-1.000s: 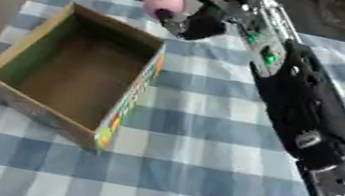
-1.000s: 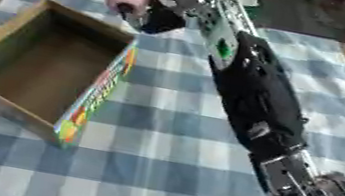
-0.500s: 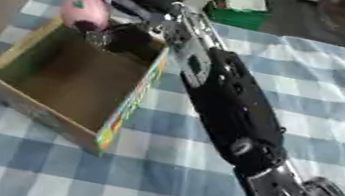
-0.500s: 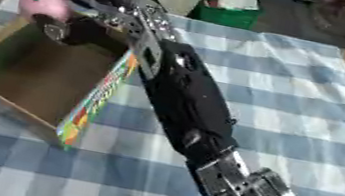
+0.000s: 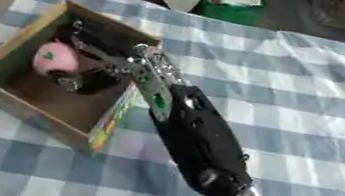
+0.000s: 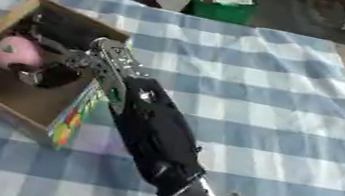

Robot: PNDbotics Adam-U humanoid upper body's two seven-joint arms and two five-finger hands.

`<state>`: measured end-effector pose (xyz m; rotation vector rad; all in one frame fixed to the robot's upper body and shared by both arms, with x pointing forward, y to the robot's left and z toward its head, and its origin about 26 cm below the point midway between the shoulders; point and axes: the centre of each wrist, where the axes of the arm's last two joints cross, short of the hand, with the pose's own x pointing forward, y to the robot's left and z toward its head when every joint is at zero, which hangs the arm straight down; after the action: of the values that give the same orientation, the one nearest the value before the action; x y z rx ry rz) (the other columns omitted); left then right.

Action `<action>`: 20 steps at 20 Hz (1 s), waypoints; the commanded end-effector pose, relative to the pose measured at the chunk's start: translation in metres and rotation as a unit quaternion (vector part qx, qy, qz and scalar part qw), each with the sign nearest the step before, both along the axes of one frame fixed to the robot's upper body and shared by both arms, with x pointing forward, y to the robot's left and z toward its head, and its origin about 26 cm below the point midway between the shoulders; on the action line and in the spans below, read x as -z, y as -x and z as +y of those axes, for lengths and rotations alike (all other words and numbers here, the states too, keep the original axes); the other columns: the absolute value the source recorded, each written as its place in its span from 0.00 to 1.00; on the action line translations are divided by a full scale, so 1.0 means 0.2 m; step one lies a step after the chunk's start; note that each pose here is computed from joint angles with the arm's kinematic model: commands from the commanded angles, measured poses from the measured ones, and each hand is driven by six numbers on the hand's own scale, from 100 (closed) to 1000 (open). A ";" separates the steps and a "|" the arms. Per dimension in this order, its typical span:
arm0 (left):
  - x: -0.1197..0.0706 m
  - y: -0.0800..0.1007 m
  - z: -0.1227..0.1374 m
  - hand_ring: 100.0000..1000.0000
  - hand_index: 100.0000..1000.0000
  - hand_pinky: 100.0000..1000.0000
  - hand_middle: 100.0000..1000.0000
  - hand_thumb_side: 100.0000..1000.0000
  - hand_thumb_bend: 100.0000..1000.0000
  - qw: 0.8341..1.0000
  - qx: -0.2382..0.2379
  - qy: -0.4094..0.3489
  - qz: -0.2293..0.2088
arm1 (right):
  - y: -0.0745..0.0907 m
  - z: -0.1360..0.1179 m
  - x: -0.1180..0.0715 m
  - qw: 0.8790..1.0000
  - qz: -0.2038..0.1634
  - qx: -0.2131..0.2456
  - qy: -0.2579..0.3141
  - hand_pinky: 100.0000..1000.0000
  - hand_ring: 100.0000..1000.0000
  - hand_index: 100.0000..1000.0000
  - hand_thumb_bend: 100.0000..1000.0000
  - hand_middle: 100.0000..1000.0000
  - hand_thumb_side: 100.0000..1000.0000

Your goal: Pick up objects on the table and place them in the box.

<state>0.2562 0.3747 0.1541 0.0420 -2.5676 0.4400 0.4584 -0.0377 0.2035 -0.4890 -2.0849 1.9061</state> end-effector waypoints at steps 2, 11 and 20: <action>-0.06 0.00 0.01 0.34 0.72 0.43 0.60 0.55 0.07 1.000 0.005 -0.016 -0.015 | 0.01 0.05 -0.02 1.000 -0.013 -0.006 0.023 0.76 0.67 0.80 0.00 0.65 0.44; -0.05 0.01 0.01 0.33 0.72 0.43 0.60 0.54 0.07 1.000 0.005 -0.015 -0.007 | 0.01 0.04 -0.05 0.998 -0.033 0.020 0.039 0.82 0.80 0.96 0.15 0.79 0.45; -0.03 0.01 0.01 0.33 0.72 0.43 0.60 0.54 0.07 1.000 0.005 -0.015 0.001 | 0.00 0.01 -0.18 0.997 -0.066 0.037 0.024 0.85 0.84 1.00 0.57 0.84 0.59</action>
<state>0.2558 0.3748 0.1533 0.0307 -2.5523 0.4282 0.4593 -0.0334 0.2179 -0.6619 -2.0220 1.9583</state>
